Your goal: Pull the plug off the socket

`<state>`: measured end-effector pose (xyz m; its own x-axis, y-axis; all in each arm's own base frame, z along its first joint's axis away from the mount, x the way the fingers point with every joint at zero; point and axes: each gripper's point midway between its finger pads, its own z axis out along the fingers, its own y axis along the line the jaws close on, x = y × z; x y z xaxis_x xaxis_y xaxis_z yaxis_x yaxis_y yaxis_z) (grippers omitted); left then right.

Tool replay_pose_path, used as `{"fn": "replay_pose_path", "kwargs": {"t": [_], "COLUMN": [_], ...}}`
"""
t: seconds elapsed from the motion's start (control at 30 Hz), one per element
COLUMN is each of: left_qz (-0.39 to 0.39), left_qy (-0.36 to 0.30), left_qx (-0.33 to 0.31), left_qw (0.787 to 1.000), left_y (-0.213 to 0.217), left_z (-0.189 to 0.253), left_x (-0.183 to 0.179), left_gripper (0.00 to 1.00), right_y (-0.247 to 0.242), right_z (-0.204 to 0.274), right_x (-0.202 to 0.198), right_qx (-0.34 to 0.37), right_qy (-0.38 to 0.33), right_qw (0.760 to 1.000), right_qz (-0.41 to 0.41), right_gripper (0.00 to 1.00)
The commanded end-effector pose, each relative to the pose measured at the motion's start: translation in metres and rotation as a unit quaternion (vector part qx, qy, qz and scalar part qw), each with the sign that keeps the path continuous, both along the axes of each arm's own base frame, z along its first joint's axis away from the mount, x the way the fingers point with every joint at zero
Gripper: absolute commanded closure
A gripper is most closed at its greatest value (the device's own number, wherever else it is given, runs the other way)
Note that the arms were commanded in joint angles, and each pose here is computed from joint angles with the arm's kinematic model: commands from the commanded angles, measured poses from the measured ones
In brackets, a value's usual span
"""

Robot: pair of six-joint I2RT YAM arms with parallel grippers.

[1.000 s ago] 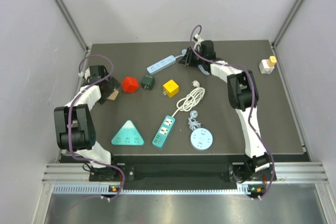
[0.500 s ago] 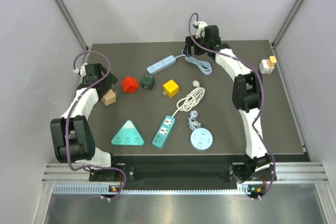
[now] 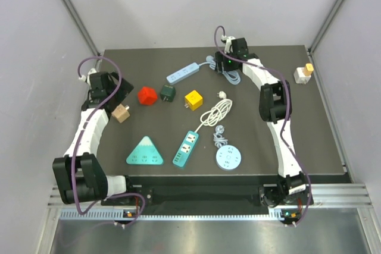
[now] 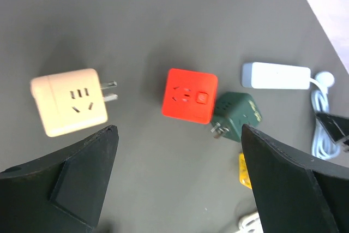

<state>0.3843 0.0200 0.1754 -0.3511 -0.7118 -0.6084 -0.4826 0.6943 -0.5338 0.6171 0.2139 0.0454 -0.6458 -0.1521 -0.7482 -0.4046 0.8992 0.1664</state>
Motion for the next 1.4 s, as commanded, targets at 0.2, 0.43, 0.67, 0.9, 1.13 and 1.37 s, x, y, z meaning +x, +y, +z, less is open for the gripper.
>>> {"fn": "replay_pose_path", "kwargs": {"t": [0.2,0.43,0.67,0.9,1.13,1.37], "left_qz": [-0.030,-0.057,-0.111,-0.163,-0.205,-0.230], "left_qy": [-0.055,-0.066,-0.080,-0.094,-0.100,-0.102], "left_qx": [-0.019,-0.042,-0.073,-0.107,-0.121,-0.122], "left_qw": [0.998,0.995,0.988,0.976,0.966,0.960], "left_y": [-0.015,-0.031,-0.056,-0.087,-0.111,-0.126], "left_z": [0.033,0.039,0.052,0.060,0.067,0.071], "left_x": [-0.002,-0.008,-0.024,-0.042,-0.057,-0.061], "left_gripper": [0.01,0.02,0.02,0.03,0.04,0.04], "right_y": [-0.028,-0.107,-0.145,-0.154,-0.148,-0.119], "right_z": [-0.006,0.005,0.043,0.014,-0.008,-0.008], "right_x": [0.010,-0.018,-0.130,-0.256,-0.369,-0.416], "right_qx": [-0.034,-0.062,-0.061,-0.133,-0.162,-0.133], "right_qy": [0.021,0.040,0.053,0.117,0.137,0.163], "right_qw": [0.995,0.955,0.940,0.933,0.929,0.940], "right_qz": [-0.089,-0.286,-0.332,-0.315,-0.304,-0.267], "right_gripper": [0.86,1.00,1.00,1.00,1.00,0.62]}}
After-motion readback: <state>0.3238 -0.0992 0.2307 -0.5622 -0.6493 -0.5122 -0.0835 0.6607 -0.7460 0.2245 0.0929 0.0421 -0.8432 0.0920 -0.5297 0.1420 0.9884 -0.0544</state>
